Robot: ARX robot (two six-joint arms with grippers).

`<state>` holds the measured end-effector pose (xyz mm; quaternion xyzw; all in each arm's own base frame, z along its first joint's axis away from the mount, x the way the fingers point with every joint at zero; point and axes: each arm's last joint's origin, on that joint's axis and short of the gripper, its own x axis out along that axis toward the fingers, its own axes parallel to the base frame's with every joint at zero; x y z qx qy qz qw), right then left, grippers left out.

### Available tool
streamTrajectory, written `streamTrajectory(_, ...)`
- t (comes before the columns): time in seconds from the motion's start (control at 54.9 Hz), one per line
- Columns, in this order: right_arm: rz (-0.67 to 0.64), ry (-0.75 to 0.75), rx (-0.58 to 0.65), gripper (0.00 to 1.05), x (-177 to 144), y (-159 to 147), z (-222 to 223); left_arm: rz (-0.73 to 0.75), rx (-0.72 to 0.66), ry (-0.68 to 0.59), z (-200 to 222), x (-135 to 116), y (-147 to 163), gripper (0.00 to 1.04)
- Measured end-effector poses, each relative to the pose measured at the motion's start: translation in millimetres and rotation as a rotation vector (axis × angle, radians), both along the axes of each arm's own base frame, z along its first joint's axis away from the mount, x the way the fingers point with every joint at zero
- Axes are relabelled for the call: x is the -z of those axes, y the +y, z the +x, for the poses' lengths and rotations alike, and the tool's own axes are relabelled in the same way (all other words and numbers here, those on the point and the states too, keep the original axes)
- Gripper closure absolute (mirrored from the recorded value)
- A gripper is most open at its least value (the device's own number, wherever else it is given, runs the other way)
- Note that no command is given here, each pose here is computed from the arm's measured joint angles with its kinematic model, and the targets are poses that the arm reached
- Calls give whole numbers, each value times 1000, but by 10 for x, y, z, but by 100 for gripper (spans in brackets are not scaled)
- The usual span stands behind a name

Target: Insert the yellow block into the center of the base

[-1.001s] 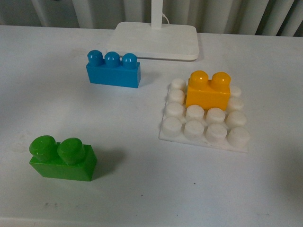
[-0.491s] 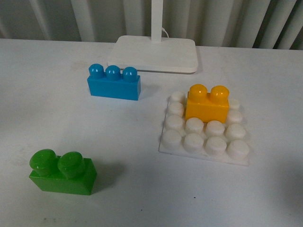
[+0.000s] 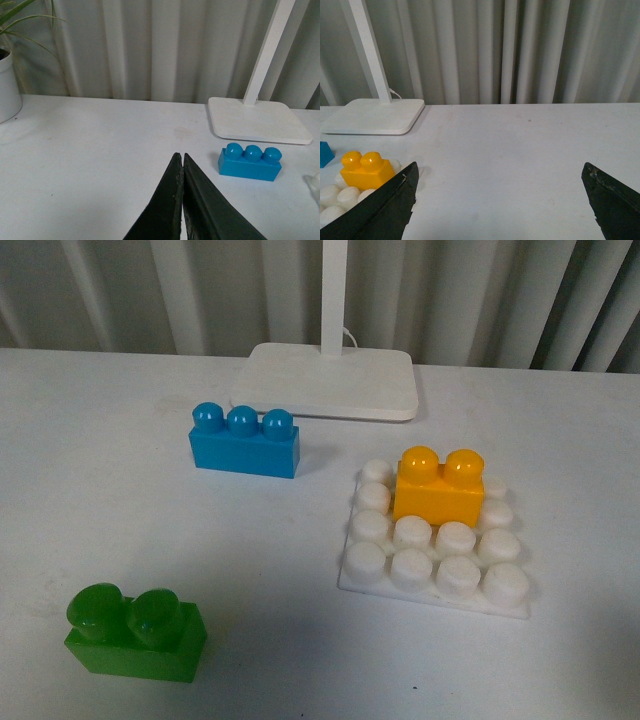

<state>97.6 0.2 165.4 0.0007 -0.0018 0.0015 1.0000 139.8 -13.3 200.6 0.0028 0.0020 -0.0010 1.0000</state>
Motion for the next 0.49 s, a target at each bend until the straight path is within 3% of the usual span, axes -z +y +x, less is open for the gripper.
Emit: streamTrajectory(0.491,0,0,0,9,0,0,0,-7,0,-3,-210,229,130,101)
